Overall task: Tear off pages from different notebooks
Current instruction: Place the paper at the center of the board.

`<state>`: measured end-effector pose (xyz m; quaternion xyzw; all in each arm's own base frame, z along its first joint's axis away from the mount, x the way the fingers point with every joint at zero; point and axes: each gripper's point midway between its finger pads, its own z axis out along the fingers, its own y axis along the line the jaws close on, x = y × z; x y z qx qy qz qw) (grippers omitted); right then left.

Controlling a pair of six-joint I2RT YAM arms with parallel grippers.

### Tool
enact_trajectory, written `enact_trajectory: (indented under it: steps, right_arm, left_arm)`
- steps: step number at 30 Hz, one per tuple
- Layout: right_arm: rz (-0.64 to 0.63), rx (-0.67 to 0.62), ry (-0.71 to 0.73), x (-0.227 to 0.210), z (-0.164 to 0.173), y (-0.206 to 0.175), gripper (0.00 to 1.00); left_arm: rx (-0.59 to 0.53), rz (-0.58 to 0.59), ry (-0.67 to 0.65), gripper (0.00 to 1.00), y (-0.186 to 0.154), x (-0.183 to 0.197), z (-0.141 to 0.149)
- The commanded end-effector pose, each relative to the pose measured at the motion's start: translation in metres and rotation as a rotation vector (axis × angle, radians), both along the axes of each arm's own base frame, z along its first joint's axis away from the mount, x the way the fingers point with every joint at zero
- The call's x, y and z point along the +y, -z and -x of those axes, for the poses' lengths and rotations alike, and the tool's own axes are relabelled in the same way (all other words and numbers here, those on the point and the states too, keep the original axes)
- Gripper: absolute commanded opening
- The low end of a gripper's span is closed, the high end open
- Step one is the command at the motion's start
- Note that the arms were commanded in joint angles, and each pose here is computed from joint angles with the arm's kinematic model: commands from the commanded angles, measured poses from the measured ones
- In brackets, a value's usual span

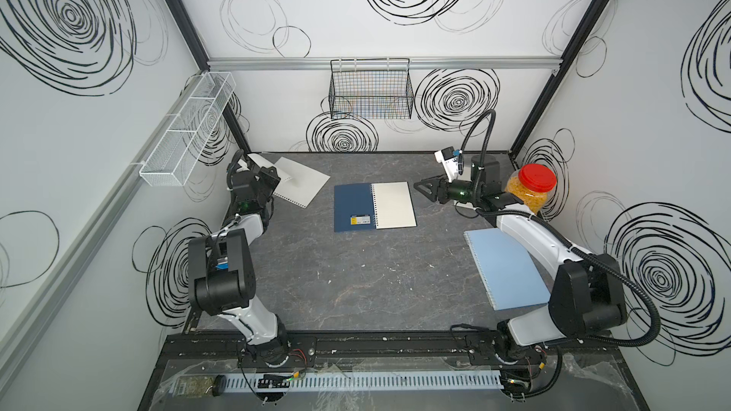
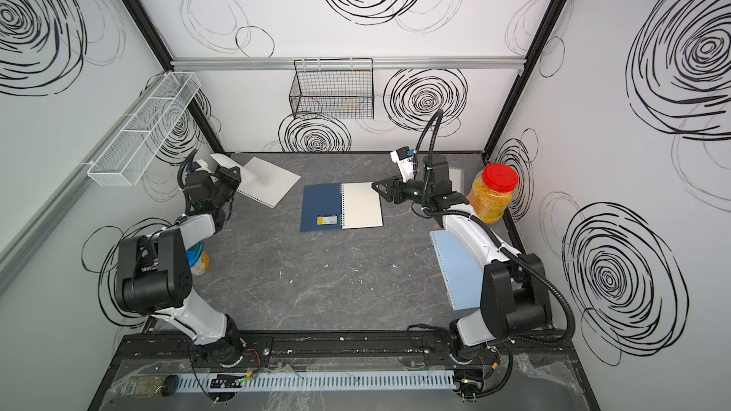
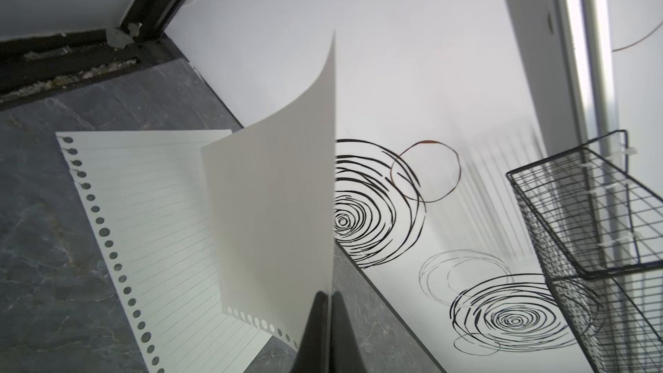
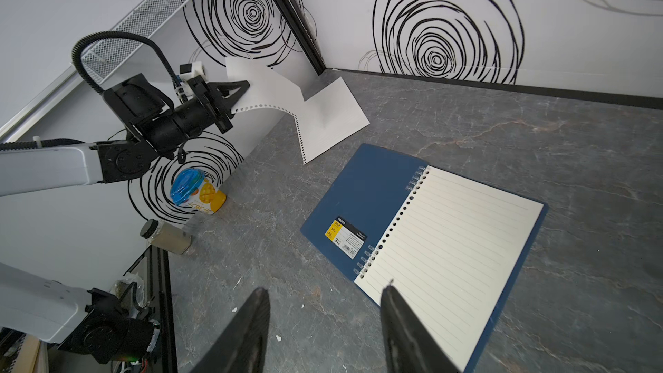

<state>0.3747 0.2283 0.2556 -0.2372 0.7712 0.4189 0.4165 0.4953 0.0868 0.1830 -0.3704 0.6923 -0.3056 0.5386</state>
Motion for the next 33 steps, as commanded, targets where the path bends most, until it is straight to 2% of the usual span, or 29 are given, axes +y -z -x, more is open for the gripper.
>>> enact_trajectory:
  steps: [1, 13, 20, 25, 27, 30, 33]
  right_arm:
    - [-0.003, -0.034, 0.009, -0.004, 0.006, -0.009, 0.53]
    - [0.003, -0.03, 0.018, -0.007, 0.005, -0.006, 0.53]
    - [0.002, -0.027, 0.019, -0.007, 0.005, -0.006, 0.53]
    - [-0.001, -0.022, 0.02, -0.007, 0.004, -0.004, 0.53]
    - [-0.003, -0.025, 0.022, -0.008, 0.005, -0.005, 0.53]
    - [-0.002, -0.027, 0.024, -0.008, 0.005, -0.005, 0.53]
    - [0.0, -0.024, 0.023, -0.008, 0.005, -0.004, 0.53]
  left_arm:
    - [-0.02, -0.011, -0.019, 0.0, 0.003, 0.003, 0.0]
    - [0.248, -0.01, -0.154, 0.0, 0.091, 0.026, 0.045]
    - [0.33, -0.016, -0.2, 0.0, 0.114, 0.037, 0.063]
    - [0.335, -0.012, -0.202, 0.22, 0.117, 0.039, 0.063]
    - [0.376, -0.013, -0.205, 0.31, 0.124, 0.039, 0.068]
    - [0.384, -0.023, -0.225, 0.42, 0.123, 0.042, 0.073]
    - [0.385, -0.033, -0.244, 0.48, 0.12, 0.044, 0.078]
